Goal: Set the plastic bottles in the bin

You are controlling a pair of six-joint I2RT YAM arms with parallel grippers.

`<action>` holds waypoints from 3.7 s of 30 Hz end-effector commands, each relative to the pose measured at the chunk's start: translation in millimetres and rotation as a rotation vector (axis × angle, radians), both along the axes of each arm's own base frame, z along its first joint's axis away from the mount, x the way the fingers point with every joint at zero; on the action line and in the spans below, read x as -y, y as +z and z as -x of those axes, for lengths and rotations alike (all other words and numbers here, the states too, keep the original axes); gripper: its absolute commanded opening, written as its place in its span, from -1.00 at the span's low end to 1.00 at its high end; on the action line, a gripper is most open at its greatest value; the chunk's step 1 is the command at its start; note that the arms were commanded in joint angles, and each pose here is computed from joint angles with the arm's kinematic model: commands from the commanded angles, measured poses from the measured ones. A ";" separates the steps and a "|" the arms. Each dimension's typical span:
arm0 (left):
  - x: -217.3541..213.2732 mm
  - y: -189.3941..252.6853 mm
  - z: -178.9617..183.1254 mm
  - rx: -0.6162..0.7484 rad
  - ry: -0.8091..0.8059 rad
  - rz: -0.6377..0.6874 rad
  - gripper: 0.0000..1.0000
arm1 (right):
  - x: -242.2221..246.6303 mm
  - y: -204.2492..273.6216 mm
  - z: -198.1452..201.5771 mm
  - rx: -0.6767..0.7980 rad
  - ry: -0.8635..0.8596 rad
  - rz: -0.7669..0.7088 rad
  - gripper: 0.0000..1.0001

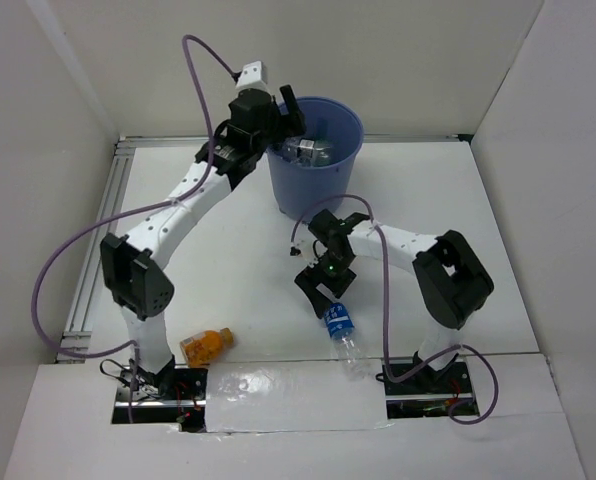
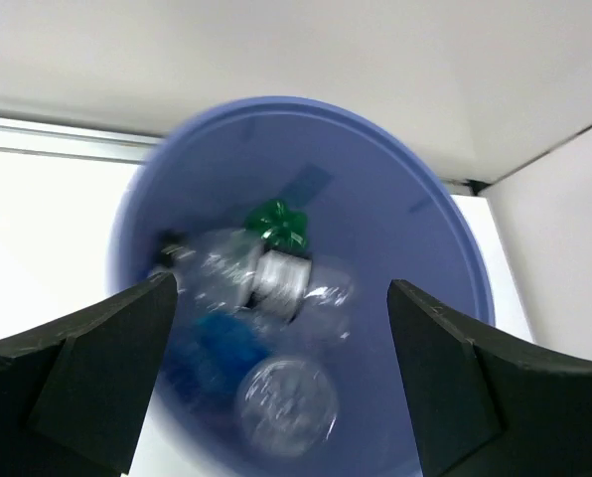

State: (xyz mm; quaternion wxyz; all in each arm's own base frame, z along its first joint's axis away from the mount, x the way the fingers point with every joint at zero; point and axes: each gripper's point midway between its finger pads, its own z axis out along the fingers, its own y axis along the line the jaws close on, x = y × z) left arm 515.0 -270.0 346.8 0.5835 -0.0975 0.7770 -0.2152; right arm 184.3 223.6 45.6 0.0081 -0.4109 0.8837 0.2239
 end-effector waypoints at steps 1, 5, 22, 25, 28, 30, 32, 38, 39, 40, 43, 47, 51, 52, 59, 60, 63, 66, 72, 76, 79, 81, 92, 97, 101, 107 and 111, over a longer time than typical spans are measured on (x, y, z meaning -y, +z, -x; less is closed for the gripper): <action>-39.3 91.5 43.6 0.204 0.053 -0.042 0.99 | 2.0 -2.2 -1.5 0.018 0.005 0.116 0.90; -60.3 83.0 105.2 0.187 0.035 -0.092 0.99 | 4.5 -13.5 2.8 0.003 0.045 0.211 0.61; -83.9 -169.1 323.0 -0.630 0.050 0.005 0.99 | -59.4 118.7 -45.9 0.193 0.307 -0.238 -1.00; -76.6 -175.9 344.7 -0.694 0.041 -0.046 0.99 | -69.4 201.7 -98.3 0.435 0.303 -0.421 -1.00; -75.8 -184.4 359.1 -0.780 0.077 -0.107 0.99 | -78.7 284.8 -125.1 0.626 0.322 -0.579 -1.00; -76.4 -192.4 362.1 -0.823 0.096 -0.186 0.99 | -78.7 344.8 -130.4 0.744 0.331 -0.702 -1.00; -88.8 -196.1 360.4 -0.816 0.092 -0.317 0.99 | -78.6 385.1 -128.9 0.791 0.315 -0.828 -1.00; -99.8 -195.1 348.8 -0.796 -0.026 -0.649 0.99 | -39.4 495.3 -145.9 1.007 0.190 -1.108 -1.00; -102.2 -196.4 350.5 -0.811 -0.073 -0.722 0.99 | -32.6 509.6 -149.7 1.055 0.170 -1.120 -1.00; -100.8 -199.9 348.3 -0.836 -0.093 -0.768 0.99 | -23.2 519.5 -160.2 1.111 0.128 -1.117 -1.00; -101.8 -198.6 350.2 -0.881 -0.173 -0.864 0.99 | -6.4 552.3 -189.3 1.331 -0.010 -1.099 -1.00; -115.7 -209.4 345.9 -0.986 -0.163 -0.963 0.99 | 2.2 531.1 -245.5 1.354 -0.094 -1.062 -1.00; -135.0 -233.6 357.1 -1.099 -0.157 -1.043 0.99 | -0.9 487.8 -291.1 1.324 -0.148 -1.002 -0.94; -139.3 -237.6 359.0 -1.131 -0.168 -1.053 0.99 | -2.7 475.0 -299.5 1.294 -0.160 -0.990 -0.85; -142.5 -257.1 364.6 -1.256 -0.156 -1.058 0.99 | 7.0 417.2 -324.9 1.142 -0.236 -0.945 0.73; -143.0 -259.1 368.1 -1.283 -0.160 -1.065 0.99 | 13.5 411.1 -328.0 1.132 -0.243 -0.936 0.73; -136.0 -264.3 378.5 -1.340 -0.205 -1.048 0.99 | 24.9 401.7 -321.2 1.086 -0.273 -0.927 0.75; -132.3 -271.2 395.4 -1.404 -0.257 -1.054 0.99 | 40.3 393.6 -314.2 1.060 -0.289 -0.935 0.75; -137.7 -285.8 409.8 -1.489 -0.260 -1.123 0.99 | 54.0 384.8 -293.6 1.023 -0.293 -0.961 0.78; -149.9 -297.4 415.0 -1.558 -0.201 -1.175 0.99 | 60.0 380.1 -274.9 1.008 -0.278 -0.981 0.78; -158.0 -301.3 417.8 -1.589 -0.152 -1.188 0.99 | 58.3 381.1 -257.2 1.002 -0.252 -0.991 0.78; -158.6 -304.4 416.2 -1.597 -0.155 -1.187 0.99 | 61.7 384.7 -245.7 1.014 -0.244 -0.994 0.78; -147.5 -299.5 407.8 -1.557 -0.168 -1.150 -0.88 | 81.5 398.8 -213.6 1.082 -0.268 -0.972 0.74; -88.2 -265.2 373.8 -1.363 -0.252 -0.923 -1.00 | 106.6 392.4 -210.3 1.116 -0.307 -0.891 0.03; -18.2 -183.1 330.7 -1.056 -0.361 -0.662 -1.00 | 129.1 390.5 -203.1 1.177 -0.330 -0.783 -0.23; 38.8 -3.7 248.9 -0.459 -0.436 -0.352 -1.00 | 164.8 344.1 -185.1 1.185 -0.388 -0.595 0.38; 46.6 87.6 187.6 -0.085 -0.449 -0.080 -1.00 | 169.1 288.6 -164.5 1.068 -0.367 -0.528 -1.00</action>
